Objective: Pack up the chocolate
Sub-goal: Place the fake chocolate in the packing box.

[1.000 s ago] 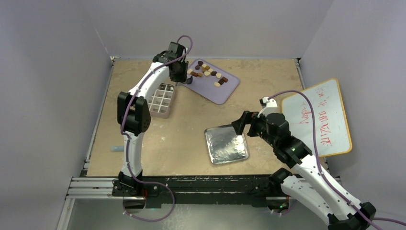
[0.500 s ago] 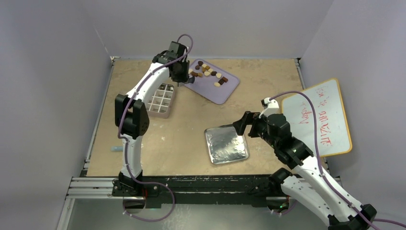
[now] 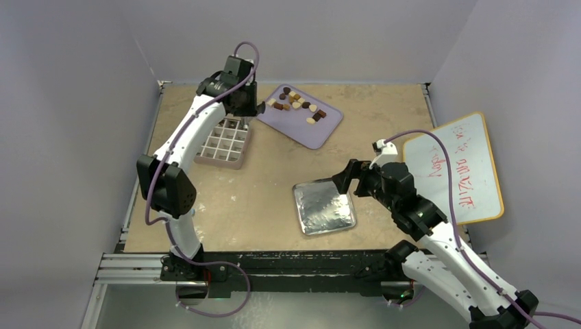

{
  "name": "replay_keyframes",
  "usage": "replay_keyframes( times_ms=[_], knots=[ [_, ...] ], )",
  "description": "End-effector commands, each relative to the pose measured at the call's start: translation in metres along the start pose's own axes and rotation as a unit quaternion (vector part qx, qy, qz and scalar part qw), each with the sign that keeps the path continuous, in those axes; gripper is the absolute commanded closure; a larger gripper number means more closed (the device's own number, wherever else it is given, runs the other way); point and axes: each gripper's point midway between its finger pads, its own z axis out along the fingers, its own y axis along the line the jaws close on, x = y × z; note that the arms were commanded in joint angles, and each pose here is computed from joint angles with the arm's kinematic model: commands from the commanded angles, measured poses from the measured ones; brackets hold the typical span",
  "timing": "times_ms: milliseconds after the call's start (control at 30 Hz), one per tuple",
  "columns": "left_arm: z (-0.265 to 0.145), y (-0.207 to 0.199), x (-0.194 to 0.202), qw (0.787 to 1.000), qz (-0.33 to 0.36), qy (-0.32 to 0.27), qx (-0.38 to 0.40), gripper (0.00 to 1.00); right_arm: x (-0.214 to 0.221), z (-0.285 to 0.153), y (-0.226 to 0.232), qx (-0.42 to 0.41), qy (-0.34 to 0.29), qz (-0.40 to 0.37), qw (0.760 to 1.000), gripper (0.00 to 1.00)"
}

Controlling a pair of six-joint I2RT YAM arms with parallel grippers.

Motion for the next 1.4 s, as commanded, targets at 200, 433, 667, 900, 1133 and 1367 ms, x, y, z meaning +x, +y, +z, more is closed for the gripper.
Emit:
replay_keyframes(
  times_ms=[200, 433, 667, 900, 1133, 1367],
  knots=[
    [-0.036, 0.041, 0.031, 0.996, -0.035, 0.007, -0.078, 0.82, -0.010, 0.001, 0.011, -0.019, -0.008, 0.008, 1.000, 0.01],
    [-0.034, 0.058, 0.044, 0.994, -0.047, 0.011, -0.096, 0.81, -0.010, 0.006, 0.013, -0.021, -0.006, 0.008, 1.000, 0.01],
    [-0.028, 0.060, 0.053, 0.994, -0.046, 0.024, -0.098, 0.81, -0.010, 0.007, 0.015, -0.028, -0.008, 0.009, 1.000, 0.01],
    [-0.028, 0.061, 0.053, 0.994, -0.041, 0.025, -0.099, 0.74, -0.012, 0.009, 0.017, -0.032, -0.008, 0.009, 0.999, 0.01],
    [-0.032, 0.057, 0.047, 0.995, -0.041, 0.018, -0.091, 0.70, -0.012, 0.009, 0.017, -0.031, -0.008, 0.007, 0.999, 0.01],
    [-0.035, 0.058, 0.047, 0.995, -0.038, 0.021, -0.092, 0.67, -0.013, 0.009, 0.017, -0.031, -0.008, 0.006, 0.999, 0.01]
  ],
)
